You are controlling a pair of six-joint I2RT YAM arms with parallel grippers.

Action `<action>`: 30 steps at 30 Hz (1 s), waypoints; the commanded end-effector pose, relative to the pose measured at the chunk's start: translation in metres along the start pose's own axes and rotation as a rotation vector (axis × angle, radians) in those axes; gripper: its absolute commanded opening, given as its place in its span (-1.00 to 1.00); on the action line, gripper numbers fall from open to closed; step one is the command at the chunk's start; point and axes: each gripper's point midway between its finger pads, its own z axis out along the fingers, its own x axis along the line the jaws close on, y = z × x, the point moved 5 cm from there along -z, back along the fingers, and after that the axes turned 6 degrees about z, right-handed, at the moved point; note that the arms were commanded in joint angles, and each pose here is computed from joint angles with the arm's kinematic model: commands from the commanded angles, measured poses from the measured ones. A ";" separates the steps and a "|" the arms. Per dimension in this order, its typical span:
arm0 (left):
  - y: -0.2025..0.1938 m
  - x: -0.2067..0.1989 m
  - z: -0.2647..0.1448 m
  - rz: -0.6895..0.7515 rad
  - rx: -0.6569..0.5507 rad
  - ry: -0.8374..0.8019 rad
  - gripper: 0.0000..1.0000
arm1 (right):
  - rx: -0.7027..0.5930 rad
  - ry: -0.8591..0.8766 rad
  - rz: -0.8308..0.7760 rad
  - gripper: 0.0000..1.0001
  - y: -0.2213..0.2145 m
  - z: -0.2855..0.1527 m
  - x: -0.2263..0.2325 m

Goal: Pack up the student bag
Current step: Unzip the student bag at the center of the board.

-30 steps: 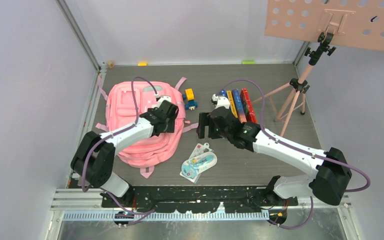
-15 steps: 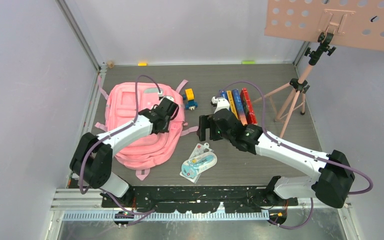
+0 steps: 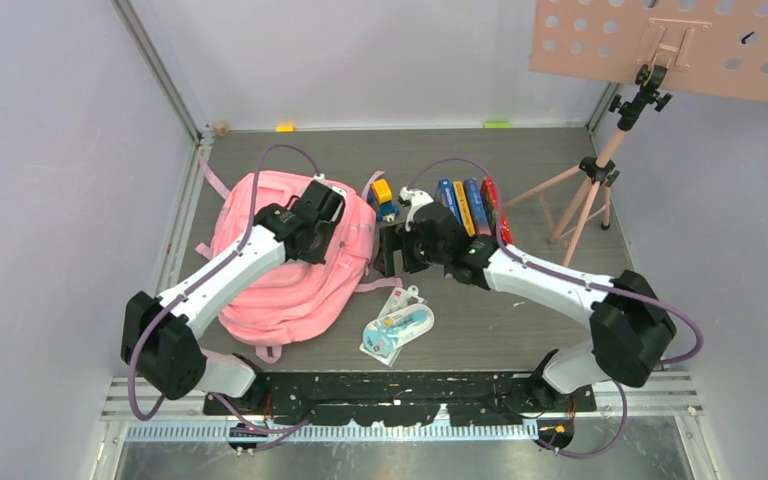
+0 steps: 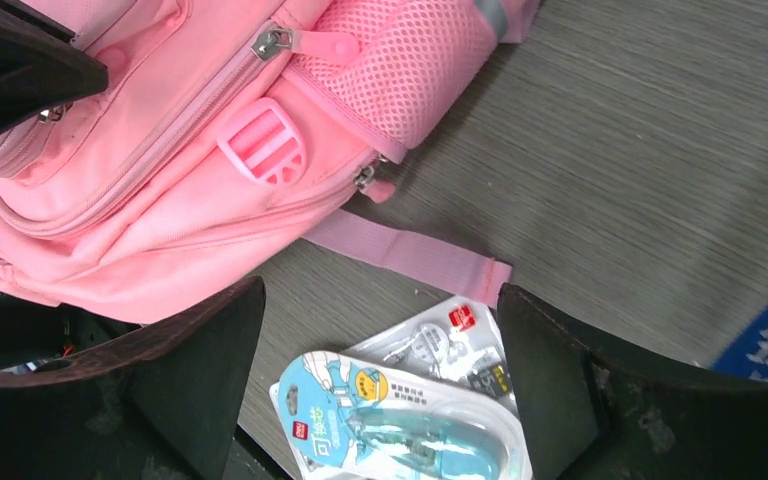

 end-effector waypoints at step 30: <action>-0.002 0.039 -0.014 -0.075 -0.163 0.065 -1.00 | -0.043 0.175 -0.243 0.17 -0.048 0.110 0.017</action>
